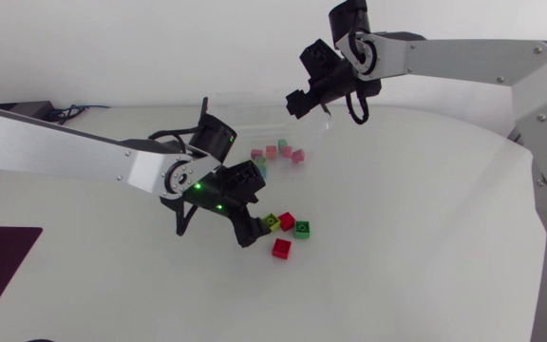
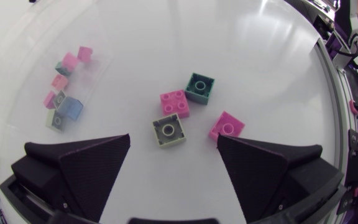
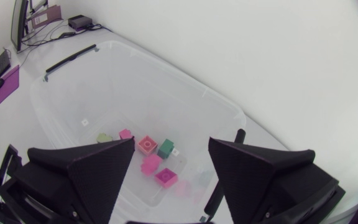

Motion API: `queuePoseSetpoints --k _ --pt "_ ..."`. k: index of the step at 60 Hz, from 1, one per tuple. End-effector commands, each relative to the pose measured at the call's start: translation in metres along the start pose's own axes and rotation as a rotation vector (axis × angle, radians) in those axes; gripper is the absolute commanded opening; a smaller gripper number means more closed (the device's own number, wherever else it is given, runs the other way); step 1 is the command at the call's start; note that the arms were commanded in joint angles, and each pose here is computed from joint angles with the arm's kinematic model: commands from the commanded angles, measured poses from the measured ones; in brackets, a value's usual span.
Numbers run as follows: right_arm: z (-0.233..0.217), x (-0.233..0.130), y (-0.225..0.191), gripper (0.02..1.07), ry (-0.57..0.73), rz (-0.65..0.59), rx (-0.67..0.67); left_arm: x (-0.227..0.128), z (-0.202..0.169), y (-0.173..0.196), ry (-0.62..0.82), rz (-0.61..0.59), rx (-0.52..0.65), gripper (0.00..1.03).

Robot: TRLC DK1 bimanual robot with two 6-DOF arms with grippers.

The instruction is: Pick up the duplo bricks and place them in the container

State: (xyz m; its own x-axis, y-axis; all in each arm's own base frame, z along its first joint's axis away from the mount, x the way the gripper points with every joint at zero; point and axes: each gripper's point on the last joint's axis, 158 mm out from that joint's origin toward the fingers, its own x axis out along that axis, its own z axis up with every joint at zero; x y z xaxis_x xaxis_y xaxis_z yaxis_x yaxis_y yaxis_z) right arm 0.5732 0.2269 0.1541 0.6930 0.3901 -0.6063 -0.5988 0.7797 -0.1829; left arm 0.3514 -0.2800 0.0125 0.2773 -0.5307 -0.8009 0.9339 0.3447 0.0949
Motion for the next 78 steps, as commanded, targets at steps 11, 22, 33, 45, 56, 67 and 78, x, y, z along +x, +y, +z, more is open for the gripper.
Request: queuePoseSetpoints --k 11,22,33,45,56,67,78 --pt "0.001 -0.07 0.018 1.02 -0.071 -0.013 0.007 0.029 -0.001 0.008 0.032 0.022 0.021 0.98" --pt "-0.036 -0.105 0.053 1.02 -0.058 0.037 -0.014 0.037 0.003 0.021 0.039 0.052 0.01 0.98" --pt "-0.077 -0.129 0.081 1.02 -0.025 0.072 -0.03 0.041 0.007 0.029 0.034 0.063 -0.014 0.96" --pt "-0.133 -0.144 0.102 1.02 0.044 0.122 -0.064 0.042 0.005 0.019 0.106 0.013 -0.031 0.87" --pt "-0.167 -0.15 0.102 1.02 0.084 0.129 -0.046 0.044 0.003 0.01 0.174 -0.011 -0.045 0.8" --pt "-0.175 -0.155 0.101 1.02 0.086 0.129 -0.038 0.044 -0.005 0.007 0.256 -0.039 -0.078 0.8" --pt "-0.184 -0.155 0.106 1.02 0.099 0.141 -0.036 0.046 -0.007 0.008 0.282 -0.051 -0.109 0.73"
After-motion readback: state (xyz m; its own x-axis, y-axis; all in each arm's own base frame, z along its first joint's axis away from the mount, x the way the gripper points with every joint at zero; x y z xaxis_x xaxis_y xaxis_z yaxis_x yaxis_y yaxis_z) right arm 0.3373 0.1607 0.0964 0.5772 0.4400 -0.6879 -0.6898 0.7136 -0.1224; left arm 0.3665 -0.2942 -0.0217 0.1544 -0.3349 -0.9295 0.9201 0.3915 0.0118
